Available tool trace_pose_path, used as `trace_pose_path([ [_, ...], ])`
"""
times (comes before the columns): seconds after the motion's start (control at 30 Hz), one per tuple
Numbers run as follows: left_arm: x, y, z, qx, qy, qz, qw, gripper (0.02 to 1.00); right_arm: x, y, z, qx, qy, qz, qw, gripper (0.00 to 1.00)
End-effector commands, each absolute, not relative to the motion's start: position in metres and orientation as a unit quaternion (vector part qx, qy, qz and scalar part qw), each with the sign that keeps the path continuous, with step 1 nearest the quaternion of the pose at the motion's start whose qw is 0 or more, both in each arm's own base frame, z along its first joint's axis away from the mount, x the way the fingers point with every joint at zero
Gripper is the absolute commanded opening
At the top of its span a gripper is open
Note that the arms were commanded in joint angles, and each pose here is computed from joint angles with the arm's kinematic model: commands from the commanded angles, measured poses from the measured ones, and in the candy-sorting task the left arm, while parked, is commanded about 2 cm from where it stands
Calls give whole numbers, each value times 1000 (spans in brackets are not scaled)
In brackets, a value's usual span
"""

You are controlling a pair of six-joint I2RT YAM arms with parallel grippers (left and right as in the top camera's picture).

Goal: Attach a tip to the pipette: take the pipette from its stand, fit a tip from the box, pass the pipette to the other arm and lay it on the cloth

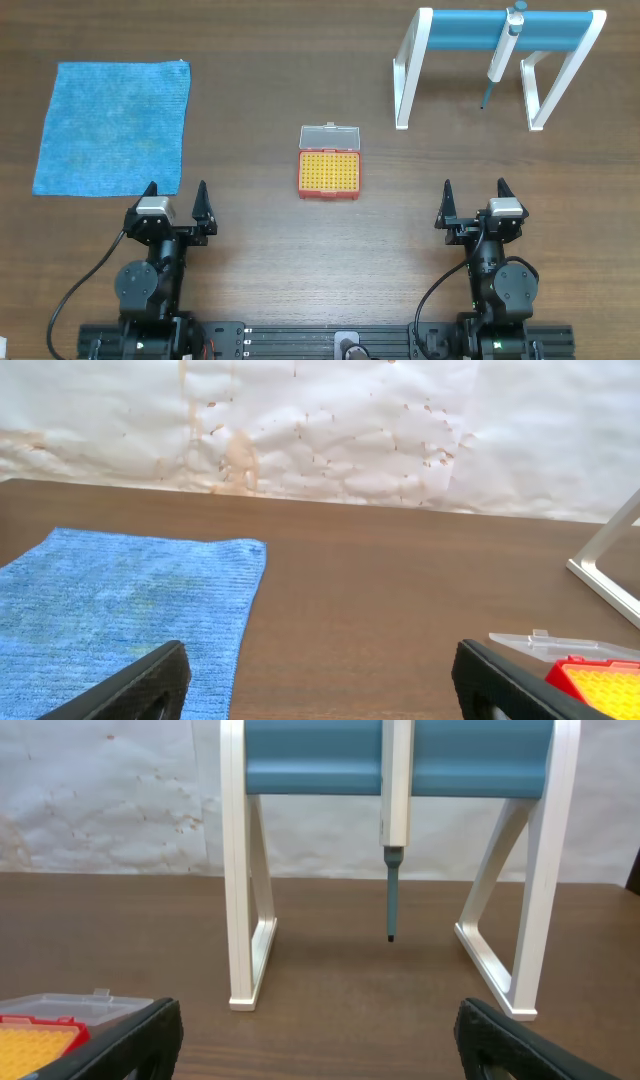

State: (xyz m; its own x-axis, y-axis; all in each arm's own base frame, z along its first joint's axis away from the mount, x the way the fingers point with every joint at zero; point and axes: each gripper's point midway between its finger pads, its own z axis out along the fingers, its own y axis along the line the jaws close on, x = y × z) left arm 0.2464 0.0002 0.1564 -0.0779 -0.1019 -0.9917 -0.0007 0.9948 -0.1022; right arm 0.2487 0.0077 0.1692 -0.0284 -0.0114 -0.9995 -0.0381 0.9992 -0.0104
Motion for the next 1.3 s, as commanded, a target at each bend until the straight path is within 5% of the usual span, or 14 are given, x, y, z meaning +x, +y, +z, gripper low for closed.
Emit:
trace_pose_path([
  [0.03, 246, -1, 156, -26, 733, -36, 678, 851, 255, 1, 182, -6, 722, -5, 692, 884],
  [0.43, 246, -1, 156, -26, 733, -36, 678, 851, 351, -49, 208, 51, 736, -80, 670, 882],
  [0.83, 246, -1, 156, -26, 733, -36, 678, 853, 467, -59, 207, 28, 760, -48, 648, 882],
  [1.3, 246, -1, 156, -26, 734, -36, 678, 851, 484, -61, 184, 21, 776, -34, 629, 882],
])
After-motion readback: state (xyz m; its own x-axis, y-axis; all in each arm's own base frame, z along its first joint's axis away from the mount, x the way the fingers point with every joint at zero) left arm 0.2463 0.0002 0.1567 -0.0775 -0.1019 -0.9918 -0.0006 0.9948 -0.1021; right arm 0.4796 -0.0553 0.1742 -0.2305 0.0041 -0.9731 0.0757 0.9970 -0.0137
